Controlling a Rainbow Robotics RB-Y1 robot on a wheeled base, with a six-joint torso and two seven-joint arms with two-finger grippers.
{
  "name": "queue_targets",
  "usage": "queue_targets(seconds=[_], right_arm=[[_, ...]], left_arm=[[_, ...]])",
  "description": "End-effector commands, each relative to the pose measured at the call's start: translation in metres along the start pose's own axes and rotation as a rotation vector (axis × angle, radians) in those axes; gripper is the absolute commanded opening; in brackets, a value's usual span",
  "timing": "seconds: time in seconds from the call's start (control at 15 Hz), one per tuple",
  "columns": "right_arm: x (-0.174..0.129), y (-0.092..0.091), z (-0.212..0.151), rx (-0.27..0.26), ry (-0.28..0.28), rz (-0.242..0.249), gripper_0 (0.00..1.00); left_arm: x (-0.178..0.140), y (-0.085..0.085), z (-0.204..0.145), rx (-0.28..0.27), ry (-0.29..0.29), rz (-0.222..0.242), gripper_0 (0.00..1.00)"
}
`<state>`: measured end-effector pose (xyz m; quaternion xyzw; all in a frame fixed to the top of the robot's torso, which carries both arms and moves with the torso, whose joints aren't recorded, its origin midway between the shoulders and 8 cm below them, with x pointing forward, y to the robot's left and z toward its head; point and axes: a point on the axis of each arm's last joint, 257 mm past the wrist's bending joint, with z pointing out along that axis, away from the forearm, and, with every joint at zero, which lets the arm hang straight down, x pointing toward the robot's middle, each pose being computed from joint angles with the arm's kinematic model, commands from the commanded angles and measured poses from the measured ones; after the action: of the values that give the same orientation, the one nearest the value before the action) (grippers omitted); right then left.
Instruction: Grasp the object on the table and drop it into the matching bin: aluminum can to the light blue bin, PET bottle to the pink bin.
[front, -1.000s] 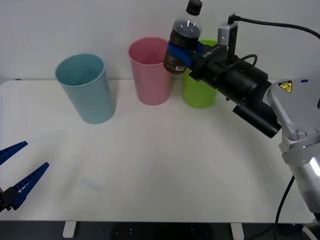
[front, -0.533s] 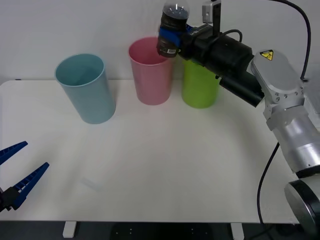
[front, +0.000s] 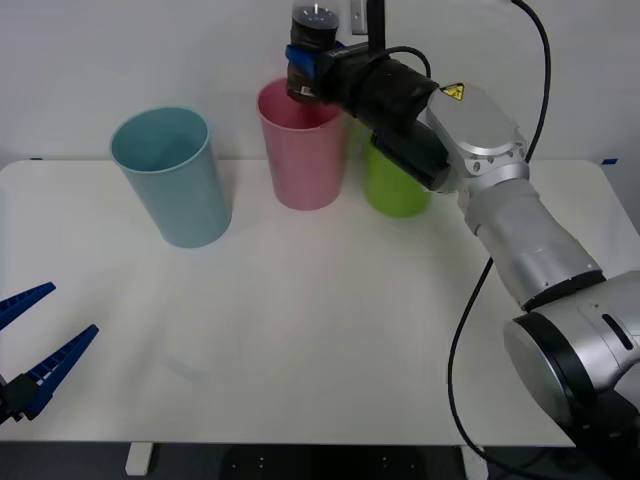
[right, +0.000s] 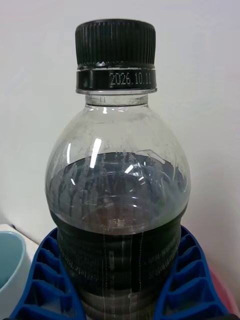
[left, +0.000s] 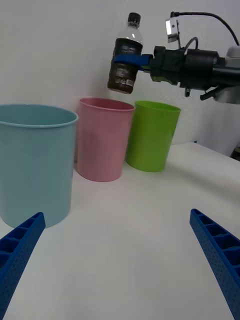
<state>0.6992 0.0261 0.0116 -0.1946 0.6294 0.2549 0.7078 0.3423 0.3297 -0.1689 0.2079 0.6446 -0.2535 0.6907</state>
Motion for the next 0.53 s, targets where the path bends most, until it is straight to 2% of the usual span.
queue_targets(seconds=[0.07,0.2,0.53], right_arm=[[0.0068,-0.0037,0.0127,0.076,0.014,-0.056,0.0],[0.0073,-0.0054,0.0143,0.092,0.015,-0.056,0.0],[0.0074,-0.005,0.0143,0.09,0.015,-0.059,0.0]], left_arm=[[0.0,0.0,0.0,0.0,0.0,0.0,1.0],[0.0,0.0,0.0,0.0,0.0,0.0,1.0],[0.0,0.0,0.0,0.0,0.0,0.0,1.0]])
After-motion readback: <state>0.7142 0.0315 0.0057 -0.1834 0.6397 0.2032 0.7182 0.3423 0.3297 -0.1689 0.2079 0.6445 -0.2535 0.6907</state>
